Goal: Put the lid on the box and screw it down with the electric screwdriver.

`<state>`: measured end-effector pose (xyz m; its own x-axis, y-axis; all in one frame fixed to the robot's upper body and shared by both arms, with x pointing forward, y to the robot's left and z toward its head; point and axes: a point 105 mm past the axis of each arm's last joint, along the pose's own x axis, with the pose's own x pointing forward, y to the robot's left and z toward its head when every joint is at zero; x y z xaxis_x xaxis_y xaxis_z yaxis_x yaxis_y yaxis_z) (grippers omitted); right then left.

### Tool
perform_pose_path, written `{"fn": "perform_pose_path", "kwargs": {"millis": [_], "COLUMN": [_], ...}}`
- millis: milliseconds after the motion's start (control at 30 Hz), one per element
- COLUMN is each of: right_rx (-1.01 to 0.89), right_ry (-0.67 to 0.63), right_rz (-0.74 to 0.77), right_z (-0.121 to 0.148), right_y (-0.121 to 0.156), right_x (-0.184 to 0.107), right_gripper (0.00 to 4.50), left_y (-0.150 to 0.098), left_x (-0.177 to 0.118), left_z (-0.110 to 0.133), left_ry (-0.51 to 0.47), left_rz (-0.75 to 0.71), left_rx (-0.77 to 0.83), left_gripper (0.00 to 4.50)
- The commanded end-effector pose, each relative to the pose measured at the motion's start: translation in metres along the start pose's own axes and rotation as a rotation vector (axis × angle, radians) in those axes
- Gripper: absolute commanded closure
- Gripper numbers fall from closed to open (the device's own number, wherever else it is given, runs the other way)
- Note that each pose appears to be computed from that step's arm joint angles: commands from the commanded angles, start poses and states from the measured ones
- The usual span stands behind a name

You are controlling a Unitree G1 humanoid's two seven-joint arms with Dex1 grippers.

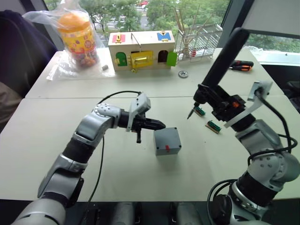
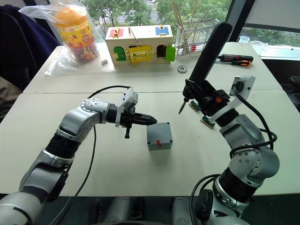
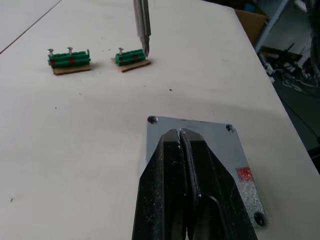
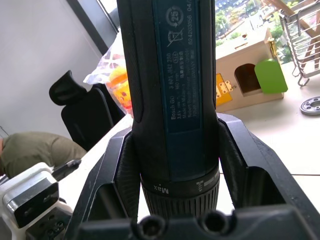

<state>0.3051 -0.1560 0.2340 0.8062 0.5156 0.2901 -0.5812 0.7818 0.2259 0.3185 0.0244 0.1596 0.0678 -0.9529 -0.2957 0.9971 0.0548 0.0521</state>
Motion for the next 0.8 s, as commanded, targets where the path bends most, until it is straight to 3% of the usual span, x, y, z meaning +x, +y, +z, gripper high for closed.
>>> {"fn": "perform_pose_path", "kwargs": {"millis": [33, 567, 800], "right_rx": [-0.049, -0.001, -0.024], "right_ry": [-0.054, -0.003, 0.02], "right_rz": [0.078, 0.141, 0.103], "right_z": [0.007, -0.02, -0.029], "right_y": [0.016, 0.027, 0.014], "right_x": [0.005, 0.006, 0.002], "right_gripper": [2.74, 2.74, 2.74], "left_y": [-0.001, -0.012, -0.015], "left_x": [0.004, 0.0, 0.002], "left_z": [-0.004, -0.02, -0.02], "left_ry": [0.041, 0.093, 0.086], "left_rz": [0.005, 0.006, 0.006], "left_rx": [0.052, 0.037, 0.027], "left_gripper": [4.5, 4.5, 4.5]}}
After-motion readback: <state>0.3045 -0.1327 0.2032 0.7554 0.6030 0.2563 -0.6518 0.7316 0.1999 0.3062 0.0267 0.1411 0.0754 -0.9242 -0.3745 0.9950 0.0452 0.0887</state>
